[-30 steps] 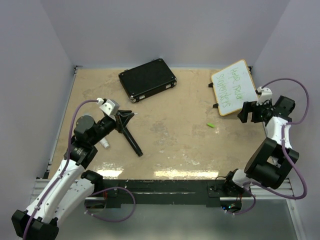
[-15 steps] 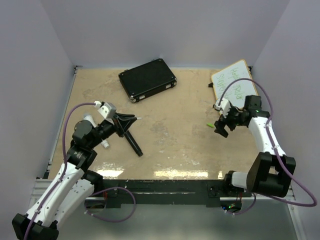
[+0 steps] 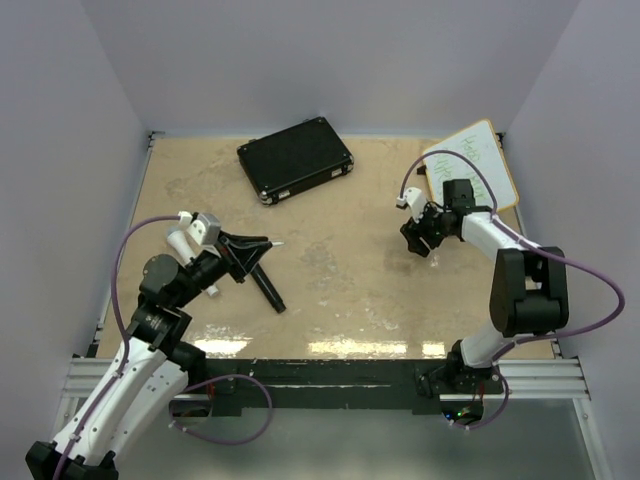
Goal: Write a sentence on the whiteboard
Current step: Pick up the pen cap from the center of the board.
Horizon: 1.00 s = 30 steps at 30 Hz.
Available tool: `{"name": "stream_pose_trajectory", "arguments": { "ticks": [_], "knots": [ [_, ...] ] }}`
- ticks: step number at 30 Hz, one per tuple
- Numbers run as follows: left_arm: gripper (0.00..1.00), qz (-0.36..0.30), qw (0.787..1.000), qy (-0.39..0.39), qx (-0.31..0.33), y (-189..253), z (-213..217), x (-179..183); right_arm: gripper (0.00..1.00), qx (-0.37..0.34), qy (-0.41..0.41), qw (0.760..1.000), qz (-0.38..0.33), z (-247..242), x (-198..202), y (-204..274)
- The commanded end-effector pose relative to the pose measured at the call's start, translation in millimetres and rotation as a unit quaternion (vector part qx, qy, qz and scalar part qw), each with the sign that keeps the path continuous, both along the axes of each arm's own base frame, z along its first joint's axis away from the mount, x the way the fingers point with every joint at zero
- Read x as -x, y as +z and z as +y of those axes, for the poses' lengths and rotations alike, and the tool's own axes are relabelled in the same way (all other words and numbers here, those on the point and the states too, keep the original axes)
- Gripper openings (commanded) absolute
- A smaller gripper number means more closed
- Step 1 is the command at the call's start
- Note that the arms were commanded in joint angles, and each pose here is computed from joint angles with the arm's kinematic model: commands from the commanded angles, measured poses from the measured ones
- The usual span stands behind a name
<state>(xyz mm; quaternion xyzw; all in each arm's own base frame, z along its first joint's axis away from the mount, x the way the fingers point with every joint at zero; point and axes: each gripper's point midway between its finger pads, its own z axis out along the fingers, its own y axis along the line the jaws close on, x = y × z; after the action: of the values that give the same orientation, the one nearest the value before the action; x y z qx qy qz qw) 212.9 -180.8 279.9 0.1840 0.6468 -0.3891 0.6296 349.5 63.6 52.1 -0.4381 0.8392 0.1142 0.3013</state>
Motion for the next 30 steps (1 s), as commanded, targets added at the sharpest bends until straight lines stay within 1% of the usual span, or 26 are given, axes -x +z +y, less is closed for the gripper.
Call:
{"name": "stream_pose_trajectory", "arguments": {
  "ticks": [1,6,8,16,24,25,30],
  "knots": [
    [0.0,-0.008,1.0,0.004,0.007,6.6,0.1,-3.7,0.65,0.035,-0.051,0.998,-0.028,-18.5,-20.0,-1.3],
    [0.0,-0.01,1.0,0.006,0.007,6.3,0.9,-3.9,0.62,0.06,-0.035,0.998,-0.013,-24.6,-13.5,-16.3],
    [0.0,-0.01,1.0,0.006,0.007,6.2,0.7,-4.1,0.59,0.065,-0.025,0.998,0.004,-25.1,-6.9,-25.2],
    [0.0,-0.009,1.0,-0.001,0.01,6.4,-1.5,-3.4,0.51,0.071,0.005,0.997,0.03,-24.9,7.0,-38.4],
    [0.0,0.009,0.998,-0.042,0.052,7.4,-14.4,2.0,0.4,0.081,0.034,0.994,0.069,-26.6,31.1,-56.4],
    [0.0,0.002,0.997,-0.048,0.061,12.0,-16.0,2.3,0.38,0.083,0.034,0.994,0.066,-27.1,31.5,-55.3],
    [0.0,0.023,0.992,-0.081,0.099,12.5,-27.0,4.8,0.32,0.081,0.035,0.993,0.076,-29.3,36.5,-59.4]
  ]
}}
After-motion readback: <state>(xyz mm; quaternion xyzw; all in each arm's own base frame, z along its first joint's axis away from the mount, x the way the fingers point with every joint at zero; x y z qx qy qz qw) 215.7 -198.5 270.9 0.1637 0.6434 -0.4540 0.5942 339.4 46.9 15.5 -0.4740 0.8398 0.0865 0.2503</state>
